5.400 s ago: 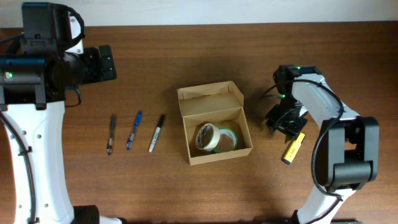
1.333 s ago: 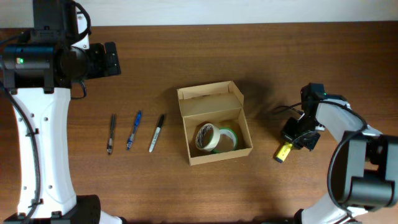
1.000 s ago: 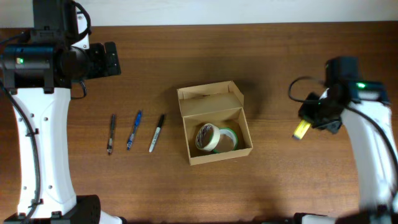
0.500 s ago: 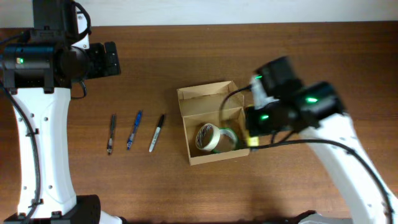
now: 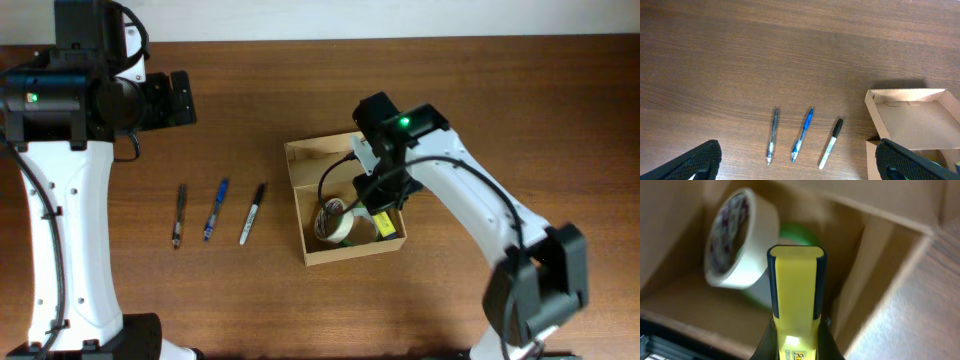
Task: Pack container
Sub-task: 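Lift the highlighter and lower it into the box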
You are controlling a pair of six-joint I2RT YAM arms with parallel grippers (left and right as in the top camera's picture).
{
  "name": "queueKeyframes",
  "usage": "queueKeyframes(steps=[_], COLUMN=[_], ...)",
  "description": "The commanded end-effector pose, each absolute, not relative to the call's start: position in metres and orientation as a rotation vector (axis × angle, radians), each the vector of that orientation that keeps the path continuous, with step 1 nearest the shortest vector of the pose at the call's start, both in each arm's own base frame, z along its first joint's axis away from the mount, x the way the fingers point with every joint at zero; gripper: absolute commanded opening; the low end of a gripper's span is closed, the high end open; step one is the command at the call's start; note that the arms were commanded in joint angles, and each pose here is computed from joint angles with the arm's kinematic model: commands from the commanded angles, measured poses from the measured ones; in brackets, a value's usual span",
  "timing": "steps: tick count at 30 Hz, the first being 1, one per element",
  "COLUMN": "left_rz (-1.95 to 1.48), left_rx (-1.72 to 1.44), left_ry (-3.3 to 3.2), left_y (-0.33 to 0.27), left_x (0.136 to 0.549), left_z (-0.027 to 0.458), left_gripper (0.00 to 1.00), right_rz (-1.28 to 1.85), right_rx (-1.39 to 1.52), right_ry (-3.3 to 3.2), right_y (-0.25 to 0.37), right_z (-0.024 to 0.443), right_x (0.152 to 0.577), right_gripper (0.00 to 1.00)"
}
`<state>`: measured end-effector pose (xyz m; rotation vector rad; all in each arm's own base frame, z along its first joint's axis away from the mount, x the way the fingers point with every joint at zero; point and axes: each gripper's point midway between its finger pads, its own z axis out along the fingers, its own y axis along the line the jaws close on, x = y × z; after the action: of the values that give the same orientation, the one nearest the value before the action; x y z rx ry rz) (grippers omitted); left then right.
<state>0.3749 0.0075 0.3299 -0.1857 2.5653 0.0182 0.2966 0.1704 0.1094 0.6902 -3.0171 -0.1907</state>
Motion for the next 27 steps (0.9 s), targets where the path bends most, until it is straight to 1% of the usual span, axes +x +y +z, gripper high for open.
queueKeyframes(steps=[1,6,14,19,25,27], left_rz=[0.007,0.008,0.01,0.008,0.01,0.012], left_rx=[-0.164,-0.165,-0.165,-0.162,-0.144,-0.138], left_ry=[2.57,2.588,2.604,2.571,2.52,2.507], left_y=[0.006,0.006,0.006,0.006,0.007,0.007], left_x=[0.375,0.372,0.367,0.362,0.352,0.349], left_z=[0.33,0.328,0.327,0.337,0.353,0.358], left_gripper=[0.99,0.99,0.99,0.99,0.99,0.99], right_rz=[-0.173,-0.141,-0.014,-0.019,-0.064,-0.079], right_rx=[0.718,0.738,0.531,0.421,0.383,0.394], right_ry=[-2.987,-3.013,-3.123,-3.161,-3.15,-3.139], right_y=[0.168,0.166,0.136,0.119,0.115,0.119], right_z=[0.093,0.085,0.084,0.084,0.083,0.082], right_x=[0.303,0.315,0.341,0.353,0.352,0.348], right_gripper=[0.04,0.04,0.04,0.04,0.04,0.09])
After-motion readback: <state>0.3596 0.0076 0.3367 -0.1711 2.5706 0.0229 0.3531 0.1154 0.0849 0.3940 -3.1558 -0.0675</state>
